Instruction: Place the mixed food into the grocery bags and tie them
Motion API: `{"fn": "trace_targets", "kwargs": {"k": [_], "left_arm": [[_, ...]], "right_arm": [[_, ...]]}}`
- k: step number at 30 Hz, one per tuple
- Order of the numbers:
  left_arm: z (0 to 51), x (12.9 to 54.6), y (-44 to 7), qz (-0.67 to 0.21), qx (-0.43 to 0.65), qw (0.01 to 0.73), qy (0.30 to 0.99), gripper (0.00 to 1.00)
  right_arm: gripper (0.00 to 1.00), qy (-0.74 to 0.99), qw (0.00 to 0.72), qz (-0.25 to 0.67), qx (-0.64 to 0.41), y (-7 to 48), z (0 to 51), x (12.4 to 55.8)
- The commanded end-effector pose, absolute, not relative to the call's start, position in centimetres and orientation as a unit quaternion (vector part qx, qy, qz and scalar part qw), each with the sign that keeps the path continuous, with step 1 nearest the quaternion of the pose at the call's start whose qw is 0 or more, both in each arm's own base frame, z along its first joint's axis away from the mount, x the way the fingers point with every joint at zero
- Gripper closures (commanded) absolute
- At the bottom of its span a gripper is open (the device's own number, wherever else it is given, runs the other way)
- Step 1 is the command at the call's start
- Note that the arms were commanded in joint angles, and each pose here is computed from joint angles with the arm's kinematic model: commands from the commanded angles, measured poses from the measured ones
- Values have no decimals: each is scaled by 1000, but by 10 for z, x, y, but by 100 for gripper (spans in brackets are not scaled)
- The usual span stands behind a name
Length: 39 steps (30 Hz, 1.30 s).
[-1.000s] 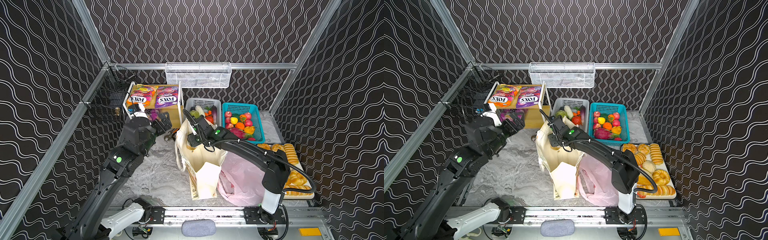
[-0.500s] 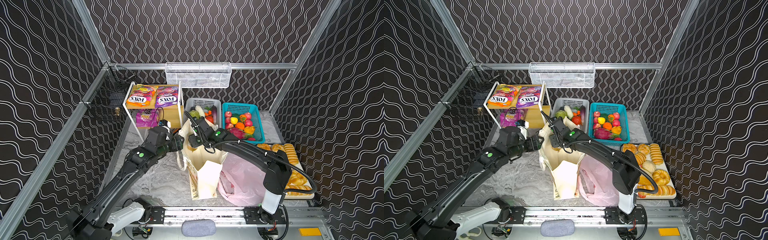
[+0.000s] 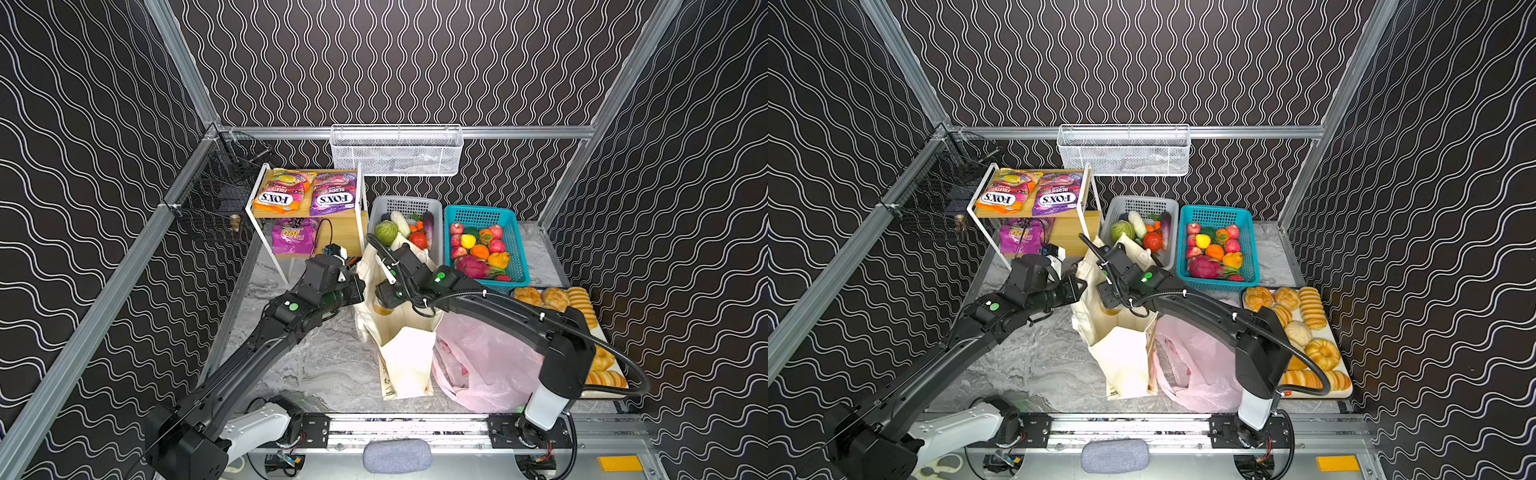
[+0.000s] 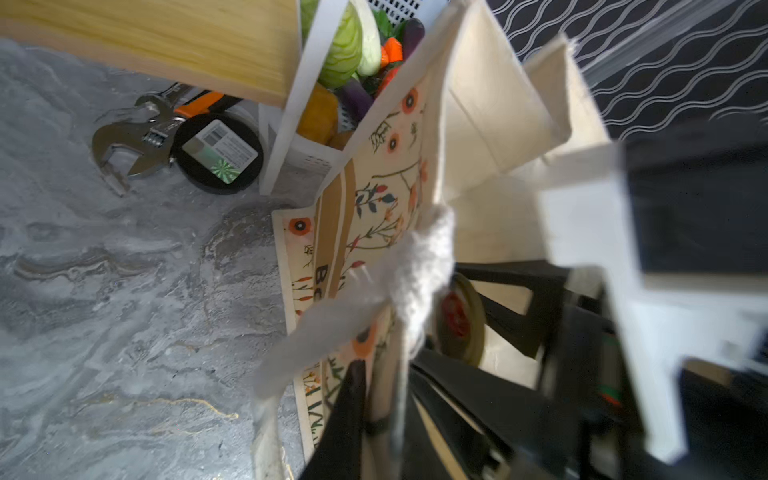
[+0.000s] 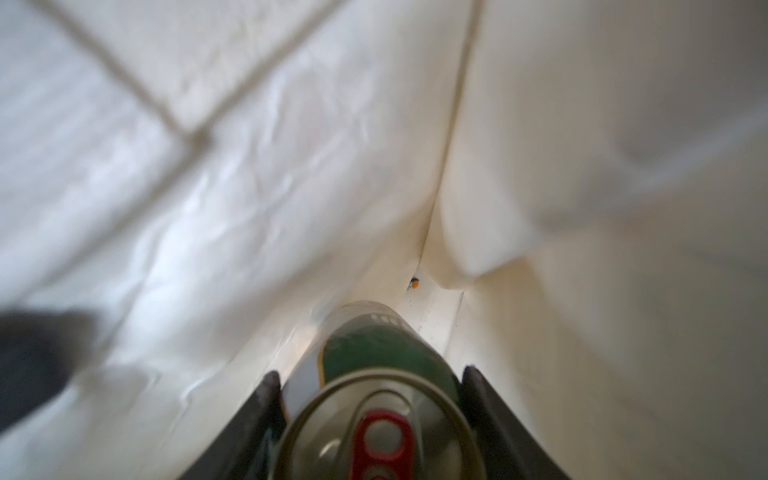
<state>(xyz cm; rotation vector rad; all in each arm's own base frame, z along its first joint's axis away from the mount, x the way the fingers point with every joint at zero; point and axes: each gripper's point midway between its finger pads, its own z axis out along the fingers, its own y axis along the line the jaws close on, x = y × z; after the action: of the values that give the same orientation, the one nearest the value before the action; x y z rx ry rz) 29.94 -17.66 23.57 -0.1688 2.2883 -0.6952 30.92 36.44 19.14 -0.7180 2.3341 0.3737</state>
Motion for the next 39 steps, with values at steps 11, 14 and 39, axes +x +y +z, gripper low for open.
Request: {"fn": "trace_targets", "kwargs": {"k": [11,14,39], "left_arm": [[263,306,-175,-324,-125,400,848,99],[268,305,-175,-326,-123,402,847,99],[260,311,-174,-296,-111,399,861,84]], "right_arm": [[66,904,348,125,-217,373,165,339],[66,904,361,134,-187,371,164,352],[53,924,291,137,-206,376,106,348]]}}
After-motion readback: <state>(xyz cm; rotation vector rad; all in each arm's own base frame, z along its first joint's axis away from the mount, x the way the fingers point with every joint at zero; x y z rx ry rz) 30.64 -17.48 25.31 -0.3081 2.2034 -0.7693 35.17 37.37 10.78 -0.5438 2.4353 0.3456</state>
